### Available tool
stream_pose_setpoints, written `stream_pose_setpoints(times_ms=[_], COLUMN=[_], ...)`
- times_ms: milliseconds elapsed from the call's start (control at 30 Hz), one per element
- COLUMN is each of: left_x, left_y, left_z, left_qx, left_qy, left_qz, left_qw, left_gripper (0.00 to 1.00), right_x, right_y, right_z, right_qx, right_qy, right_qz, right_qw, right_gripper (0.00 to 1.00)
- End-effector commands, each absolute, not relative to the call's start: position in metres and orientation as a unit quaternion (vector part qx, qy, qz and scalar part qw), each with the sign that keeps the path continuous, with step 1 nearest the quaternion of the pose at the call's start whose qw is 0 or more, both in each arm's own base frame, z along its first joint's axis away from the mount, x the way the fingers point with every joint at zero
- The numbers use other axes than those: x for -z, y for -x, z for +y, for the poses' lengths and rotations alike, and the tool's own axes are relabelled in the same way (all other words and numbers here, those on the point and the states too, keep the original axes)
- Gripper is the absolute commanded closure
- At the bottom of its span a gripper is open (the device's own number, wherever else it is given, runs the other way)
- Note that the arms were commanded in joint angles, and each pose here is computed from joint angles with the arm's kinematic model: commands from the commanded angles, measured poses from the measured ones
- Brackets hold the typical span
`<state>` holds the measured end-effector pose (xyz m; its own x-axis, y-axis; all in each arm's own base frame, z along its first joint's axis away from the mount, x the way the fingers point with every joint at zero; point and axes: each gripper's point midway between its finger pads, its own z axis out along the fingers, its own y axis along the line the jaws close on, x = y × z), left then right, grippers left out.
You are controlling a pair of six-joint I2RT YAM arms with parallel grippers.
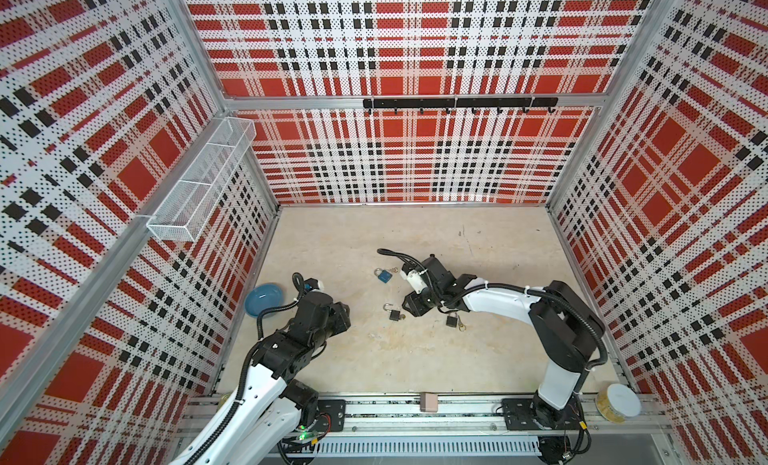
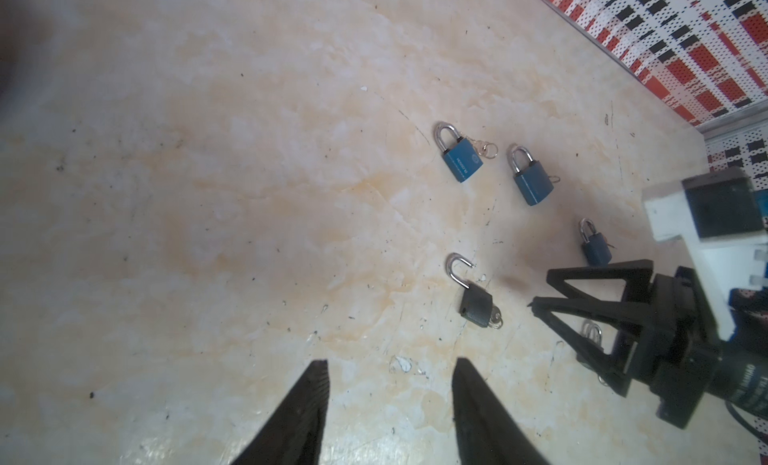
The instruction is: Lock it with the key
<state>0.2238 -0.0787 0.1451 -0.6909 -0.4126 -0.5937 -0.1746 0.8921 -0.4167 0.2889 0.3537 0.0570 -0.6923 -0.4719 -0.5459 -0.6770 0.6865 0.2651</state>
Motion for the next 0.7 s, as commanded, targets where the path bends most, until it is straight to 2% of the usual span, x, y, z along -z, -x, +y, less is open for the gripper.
stream_pose_setpoints(times_ms=[0, 667], left_x=[-0.14, -0.138], left_y=[-0.219, -0.228], left_z=[-0.078, -0.083], left_qx=[0.169, 0.189], left_qy=[0.16, 0.156], left_qz=[0.911, 0.909], left_qw=[0.341, 0.337], left_gripper=[0.49, 0.49], right_x=[-0.065, -0.035], right_y=[-0.288, -0.26], right_z=[0.381, 0.394], right_qx=[-0.264, -0.224], right_qy=[0.356, 0.393], right_qz=[0.865, 0.867], right_qw=[0.235, 0.208], right_gripper=[0.48, 0.48])
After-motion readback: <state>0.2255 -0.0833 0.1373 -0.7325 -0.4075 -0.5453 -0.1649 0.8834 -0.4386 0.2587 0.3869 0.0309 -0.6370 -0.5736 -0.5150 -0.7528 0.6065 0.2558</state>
